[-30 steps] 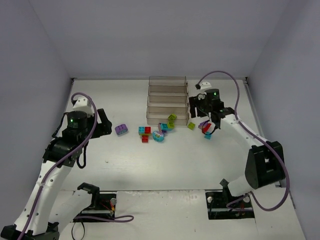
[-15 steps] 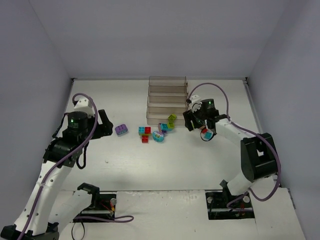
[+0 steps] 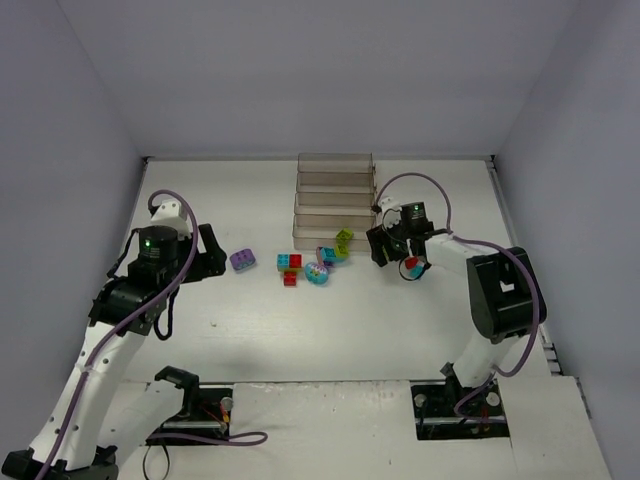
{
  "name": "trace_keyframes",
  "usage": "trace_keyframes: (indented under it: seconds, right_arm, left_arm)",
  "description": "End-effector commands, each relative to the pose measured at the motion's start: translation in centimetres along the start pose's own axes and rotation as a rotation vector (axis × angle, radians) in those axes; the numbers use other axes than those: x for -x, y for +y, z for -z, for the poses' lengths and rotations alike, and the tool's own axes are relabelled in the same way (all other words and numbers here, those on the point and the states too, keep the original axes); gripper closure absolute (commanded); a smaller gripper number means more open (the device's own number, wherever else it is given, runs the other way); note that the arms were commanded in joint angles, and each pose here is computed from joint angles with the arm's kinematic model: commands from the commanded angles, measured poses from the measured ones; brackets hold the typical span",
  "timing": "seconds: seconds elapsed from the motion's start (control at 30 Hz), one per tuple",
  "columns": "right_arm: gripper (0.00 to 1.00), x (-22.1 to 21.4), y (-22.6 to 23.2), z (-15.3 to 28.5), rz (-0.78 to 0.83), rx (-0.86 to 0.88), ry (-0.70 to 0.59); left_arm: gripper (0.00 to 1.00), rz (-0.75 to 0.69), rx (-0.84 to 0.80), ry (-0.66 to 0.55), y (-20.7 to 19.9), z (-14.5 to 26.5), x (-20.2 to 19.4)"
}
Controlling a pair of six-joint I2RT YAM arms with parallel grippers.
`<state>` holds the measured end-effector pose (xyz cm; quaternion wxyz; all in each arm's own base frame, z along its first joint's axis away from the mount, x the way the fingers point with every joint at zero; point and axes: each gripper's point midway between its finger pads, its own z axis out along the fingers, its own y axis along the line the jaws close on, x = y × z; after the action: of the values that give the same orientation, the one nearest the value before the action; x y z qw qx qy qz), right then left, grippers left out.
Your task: Sort the legos into containers by color
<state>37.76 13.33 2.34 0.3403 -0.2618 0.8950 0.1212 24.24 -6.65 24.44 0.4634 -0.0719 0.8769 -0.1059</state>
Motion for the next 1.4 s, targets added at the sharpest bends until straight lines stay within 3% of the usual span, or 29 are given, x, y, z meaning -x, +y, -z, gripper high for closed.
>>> trace_keyframes:
  seconds: [0.0,0.3,0.5,0.6,0.87,1.0,1.23,1.37]
  right_arm:
    - [0.37,3.9,-1.5,0.1,0.04,-0.034,-0.106]
    - [0.54,2.0,-1.7,-1.0,0.014,-0.044,-0.057]
    - [0.93,2.4,-0.7,0.8,-0.039,-0.046,-0.078]
    - [1.0,2.9,0.5,3.0,-0.074,-0.089,-0.103]
    - [1.0,6.0,4.2,8.7,-0.163,-0.139,-0.252]
    - [1.0,9.6,2.6,9.9,-0.261,-0.241,-0.32]
    - [0.96,14.8,1.8,7.0,-0.319,-0.242,-0.334]
    - [0.89,14.8,1.5,3.8,-0.354,-0.245,-0.282]
  left_arm:
    - [0.25,0.013,-0.022,-0.032,-0.6,0.2,1.0]
    - [0.25,0.018,-0.023,-0.027,-0.7,-0.1,0.9]
    - [0.25,0.016,-0.038,-0.016,-1.1,-0.6,0.7]
    - [0.25,0.013,-0.049,-0.009,-1.3,-0.9,0.8]
    - [0.25,0.016,-0.052,-0.014,-1.6,-1.5,1.0]
    - [0.25,0.02,-0.052,-0.01,-1.7,-1.9,1.1]
    - [0.25,0.005,-0.014,0.001,-0.9,-1.8,0.8]
    - [0.25,-0.016,0.019,0.009,-0.2,-1.6,0.5]
